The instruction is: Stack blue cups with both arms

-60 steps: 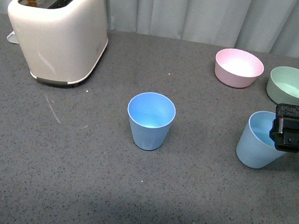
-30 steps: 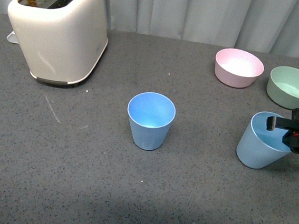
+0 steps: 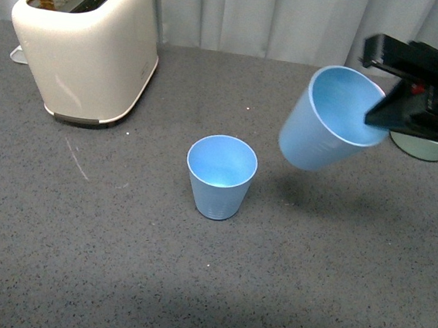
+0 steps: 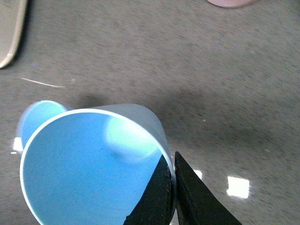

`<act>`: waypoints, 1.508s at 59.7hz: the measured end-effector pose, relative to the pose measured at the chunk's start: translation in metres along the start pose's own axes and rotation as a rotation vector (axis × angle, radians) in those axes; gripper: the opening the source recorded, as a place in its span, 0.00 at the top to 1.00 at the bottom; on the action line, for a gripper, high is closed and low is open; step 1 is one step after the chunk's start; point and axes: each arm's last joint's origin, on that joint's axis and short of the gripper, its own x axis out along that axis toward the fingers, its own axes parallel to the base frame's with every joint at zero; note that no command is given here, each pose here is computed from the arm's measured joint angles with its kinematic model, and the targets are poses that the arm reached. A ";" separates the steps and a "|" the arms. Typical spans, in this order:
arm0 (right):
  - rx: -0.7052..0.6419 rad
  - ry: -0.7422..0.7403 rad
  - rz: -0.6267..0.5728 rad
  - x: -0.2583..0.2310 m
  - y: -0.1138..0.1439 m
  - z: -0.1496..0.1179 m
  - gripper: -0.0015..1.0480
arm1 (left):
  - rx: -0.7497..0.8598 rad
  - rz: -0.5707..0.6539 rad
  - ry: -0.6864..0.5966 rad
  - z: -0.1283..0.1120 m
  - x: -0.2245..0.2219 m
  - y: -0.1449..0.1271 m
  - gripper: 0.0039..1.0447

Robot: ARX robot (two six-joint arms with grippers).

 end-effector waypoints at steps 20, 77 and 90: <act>-0.041 0.054 0.038 0.026 0.038 -0.003 0.99 | 0.000 0.000 0.000 0.000 0.000 0.000 0.06; -0.095 -0.067 0.011 0.027 0.051 0.007 0.27 | 0.000 0.000 0.000 0.000 0.000 0.000 0.06; -0.204 -0.715 -0.312 0.012 0.010 -0.029 0.54 | 0.000 0.002 0.000 0.000 0.000 0.000 0.06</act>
